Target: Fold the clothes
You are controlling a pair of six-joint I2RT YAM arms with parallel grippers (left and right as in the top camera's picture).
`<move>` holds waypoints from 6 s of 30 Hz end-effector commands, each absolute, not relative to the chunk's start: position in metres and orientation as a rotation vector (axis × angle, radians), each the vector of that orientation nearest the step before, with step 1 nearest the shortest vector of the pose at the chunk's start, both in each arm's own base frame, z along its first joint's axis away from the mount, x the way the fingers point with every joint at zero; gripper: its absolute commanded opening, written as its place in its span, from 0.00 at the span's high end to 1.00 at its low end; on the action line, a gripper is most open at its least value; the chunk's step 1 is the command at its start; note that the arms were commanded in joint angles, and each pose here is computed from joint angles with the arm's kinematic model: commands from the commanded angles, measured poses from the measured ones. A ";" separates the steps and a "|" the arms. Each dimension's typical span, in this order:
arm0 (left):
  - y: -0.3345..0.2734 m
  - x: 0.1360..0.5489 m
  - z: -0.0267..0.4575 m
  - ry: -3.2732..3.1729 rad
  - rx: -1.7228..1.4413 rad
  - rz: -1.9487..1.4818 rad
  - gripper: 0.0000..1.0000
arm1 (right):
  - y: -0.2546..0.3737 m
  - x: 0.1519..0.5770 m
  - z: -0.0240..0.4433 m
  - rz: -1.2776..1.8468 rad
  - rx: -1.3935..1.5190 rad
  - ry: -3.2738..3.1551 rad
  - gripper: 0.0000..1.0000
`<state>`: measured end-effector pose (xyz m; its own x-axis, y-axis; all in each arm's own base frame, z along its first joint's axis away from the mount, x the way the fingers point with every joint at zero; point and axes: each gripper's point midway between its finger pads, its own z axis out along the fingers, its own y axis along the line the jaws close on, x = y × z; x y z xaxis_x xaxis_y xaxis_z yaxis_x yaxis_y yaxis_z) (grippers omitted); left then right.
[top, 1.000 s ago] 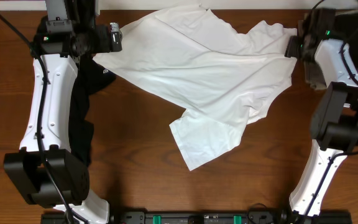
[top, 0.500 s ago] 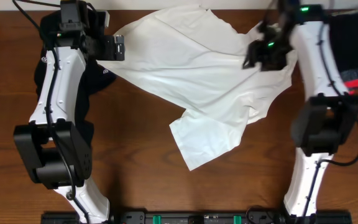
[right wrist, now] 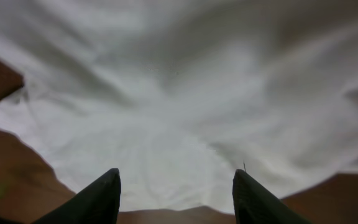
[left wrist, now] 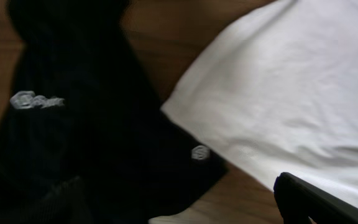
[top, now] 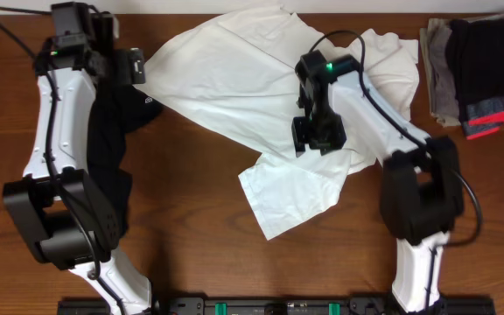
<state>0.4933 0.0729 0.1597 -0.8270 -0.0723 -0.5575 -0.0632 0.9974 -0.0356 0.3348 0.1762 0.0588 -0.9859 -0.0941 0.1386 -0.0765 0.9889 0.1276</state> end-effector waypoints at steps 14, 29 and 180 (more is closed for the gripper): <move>0.079 0.503 0.157 2.522 -0.030 0.014 0.02 | 0.156 0.231 0.039 -0.028 0.058 -3.153 0.39; 0.076 0.502 0.155 2.531 -0.025 0.010 0.02 | 0.123 0.242 0.010 0.087 -0.143 -3.225 0.48; 0.007 0.382 0.086 2.753 -0.222 -0.194 0.94 | 0.115 0.190 0.048 -0.322 0.069 -3.236 0.30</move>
